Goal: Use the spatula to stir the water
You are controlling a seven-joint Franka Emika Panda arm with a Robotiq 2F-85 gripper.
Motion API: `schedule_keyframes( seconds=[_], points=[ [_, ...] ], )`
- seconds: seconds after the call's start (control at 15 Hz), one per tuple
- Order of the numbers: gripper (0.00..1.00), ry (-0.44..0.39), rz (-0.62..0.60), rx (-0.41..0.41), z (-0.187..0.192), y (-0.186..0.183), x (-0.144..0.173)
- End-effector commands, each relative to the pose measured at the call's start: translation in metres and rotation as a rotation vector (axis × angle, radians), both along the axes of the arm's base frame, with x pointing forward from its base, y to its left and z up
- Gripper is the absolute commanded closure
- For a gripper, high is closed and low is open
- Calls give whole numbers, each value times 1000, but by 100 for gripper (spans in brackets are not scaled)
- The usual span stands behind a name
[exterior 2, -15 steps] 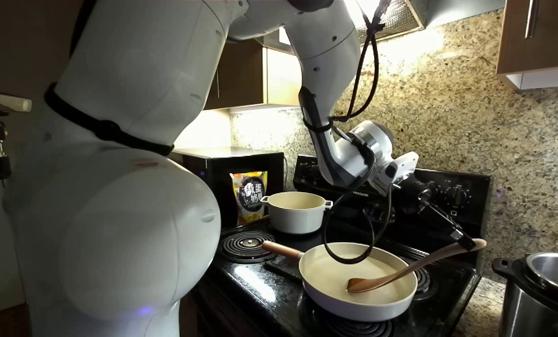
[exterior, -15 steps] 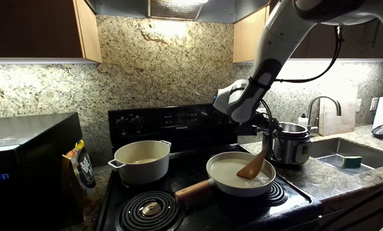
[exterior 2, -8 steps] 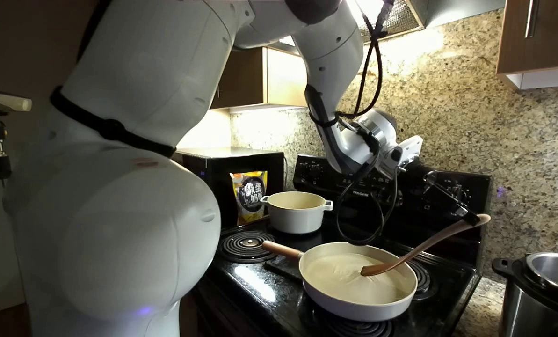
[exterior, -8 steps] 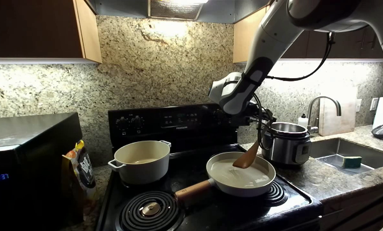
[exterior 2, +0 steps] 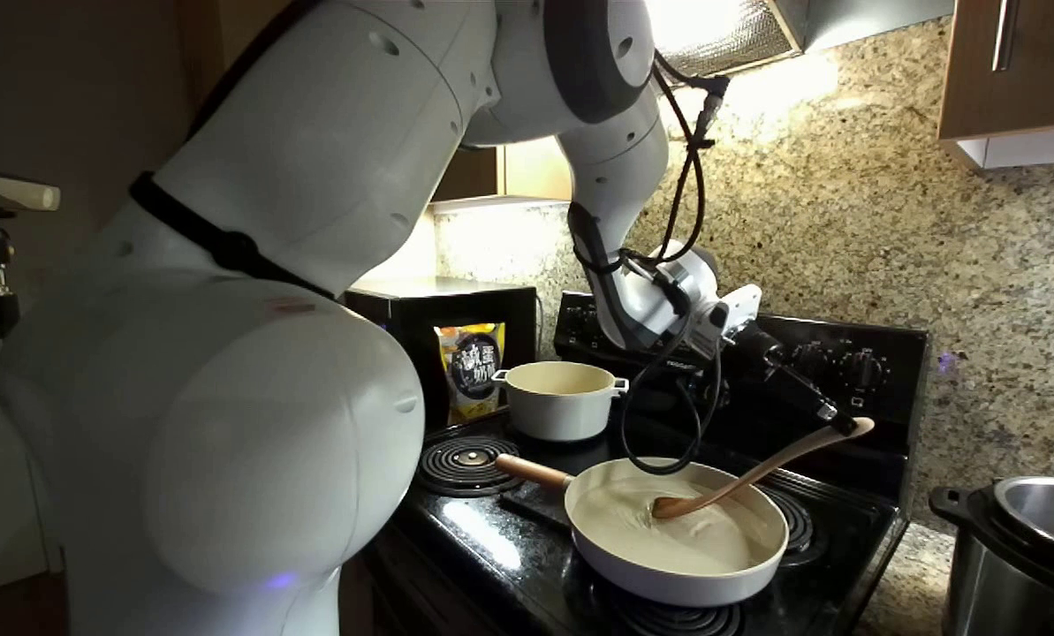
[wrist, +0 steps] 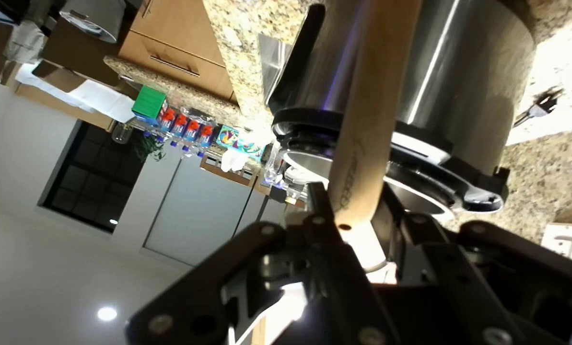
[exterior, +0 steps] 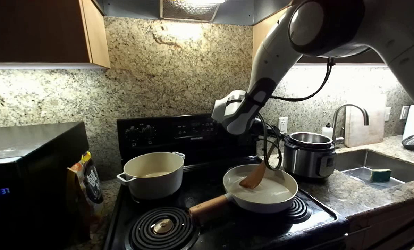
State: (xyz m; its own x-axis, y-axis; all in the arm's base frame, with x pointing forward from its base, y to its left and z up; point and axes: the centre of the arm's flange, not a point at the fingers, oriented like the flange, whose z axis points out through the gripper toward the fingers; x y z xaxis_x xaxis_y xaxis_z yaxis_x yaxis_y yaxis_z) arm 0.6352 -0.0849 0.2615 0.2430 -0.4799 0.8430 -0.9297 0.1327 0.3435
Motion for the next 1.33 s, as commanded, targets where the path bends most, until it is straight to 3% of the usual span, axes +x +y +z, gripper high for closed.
schedule_keyframes(
  seconds=[0.0,0.33,0.6,1.0,1.27],
  points=[
    [89,88,123,51,-5,15,-3],
    [89,106,205,77,-11,18,-41],
    [89,97,140,109,-10,-13,-60],
    [89,44,-21,141,0,-73,-36],
    [89,4,-72,83,7,-74,-10]
  ],
)
